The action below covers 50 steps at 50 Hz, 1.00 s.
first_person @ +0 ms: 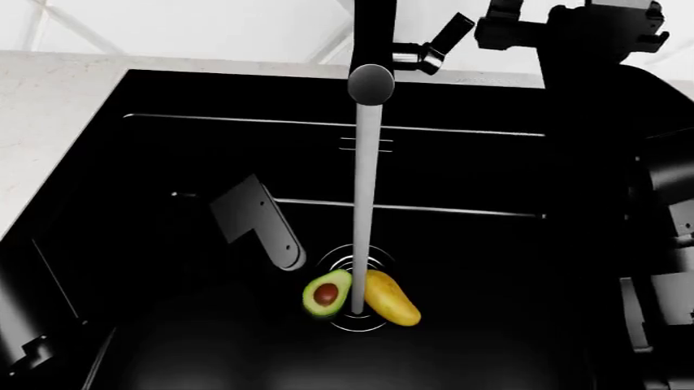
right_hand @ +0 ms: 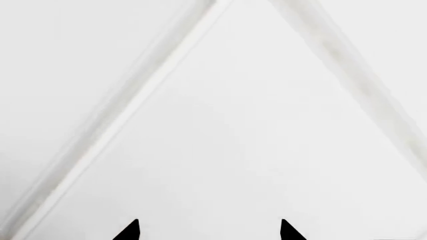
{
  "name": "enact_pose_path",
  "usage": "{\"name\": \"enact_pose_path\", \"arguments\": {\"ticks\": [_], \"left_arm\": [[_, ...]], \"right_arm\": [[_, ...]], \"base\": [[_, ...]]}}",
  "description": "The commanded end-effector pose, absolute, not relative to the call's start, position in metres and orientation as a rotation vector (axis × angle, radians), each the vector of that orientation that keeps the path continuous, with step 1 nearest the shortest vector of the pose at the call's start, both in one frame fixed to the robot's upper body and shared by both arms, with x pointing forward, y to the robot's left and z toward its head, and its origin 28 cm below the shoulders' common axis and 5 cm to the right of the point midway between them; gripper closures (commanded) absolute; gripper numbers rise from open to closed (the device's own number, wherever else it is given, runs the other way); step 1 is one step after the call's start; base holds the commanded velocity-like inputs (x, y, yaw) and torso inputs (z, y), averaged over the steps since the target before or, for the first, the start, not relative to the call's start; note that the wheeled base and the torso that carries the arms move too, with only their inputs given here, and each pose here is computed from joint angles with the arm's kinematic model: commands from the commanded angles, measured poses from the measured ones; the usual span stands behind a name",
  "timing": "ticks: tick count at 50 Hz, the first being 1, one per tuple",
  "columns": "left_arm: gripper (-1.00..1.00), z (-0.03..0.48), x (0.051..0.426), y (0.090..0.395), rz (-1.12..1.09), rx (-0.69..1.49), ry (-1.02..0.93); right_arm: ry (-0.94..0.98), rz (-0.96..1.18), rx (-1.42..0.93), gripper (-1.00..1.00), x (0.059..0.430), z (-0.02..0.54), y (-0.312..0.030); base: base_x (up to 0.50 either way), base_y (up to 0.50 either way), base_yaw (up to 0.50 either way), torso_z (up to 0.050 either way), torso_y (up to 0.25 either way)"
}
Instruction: Pick up the fruits and vegetables and place them in the sink. Turn on the sink faucet to wash them. Then turn the sink off and put them in the tray.
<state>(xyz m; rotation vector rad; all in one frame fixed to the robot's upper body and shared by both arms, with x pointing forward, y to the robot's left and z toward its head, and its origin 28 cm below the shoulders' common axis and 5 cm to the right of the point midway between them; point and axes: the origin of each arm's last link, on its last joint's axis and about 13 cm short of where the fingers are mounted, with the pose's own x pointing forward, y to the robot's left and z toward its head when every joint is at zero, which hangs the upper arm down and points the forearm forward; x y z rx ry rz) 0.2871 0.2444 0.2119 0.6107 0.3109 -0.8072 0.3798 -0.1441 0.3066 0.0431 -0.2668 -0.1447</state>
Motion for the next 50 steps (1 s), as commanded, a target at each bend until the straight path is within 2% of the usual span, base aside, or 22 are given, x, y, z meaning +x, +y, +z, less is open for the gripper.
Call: {"name": "enact_pose_path", "arguments": {"ticks": [1,28,50], "left_arm": [[-1.0,0.212,0.288,0.244,-0.808,0.611,0.31],[-1.0,0.215,0.287,0.243,-0.808,0.618,0.306],[-1.0,0.214,0.288,0.242,-0.811,0.621,0.306]], "right_arm": [[-0.296,-0.195,0.028,-1.0,0.369,0.304,-0.155],[-0.26,-0.194,0.021,-1.0,0.373,0.294,-0.156],[-0.182,-0.191,0.019,-1.0,0.393,0.271,-0.155]], "base": [[0.0,0.0,0.0,0.0,0.0],[0.0,0.0,0.0,0.0,0.0],[0.0,0.0,0.0,0.0,0.0]]}}
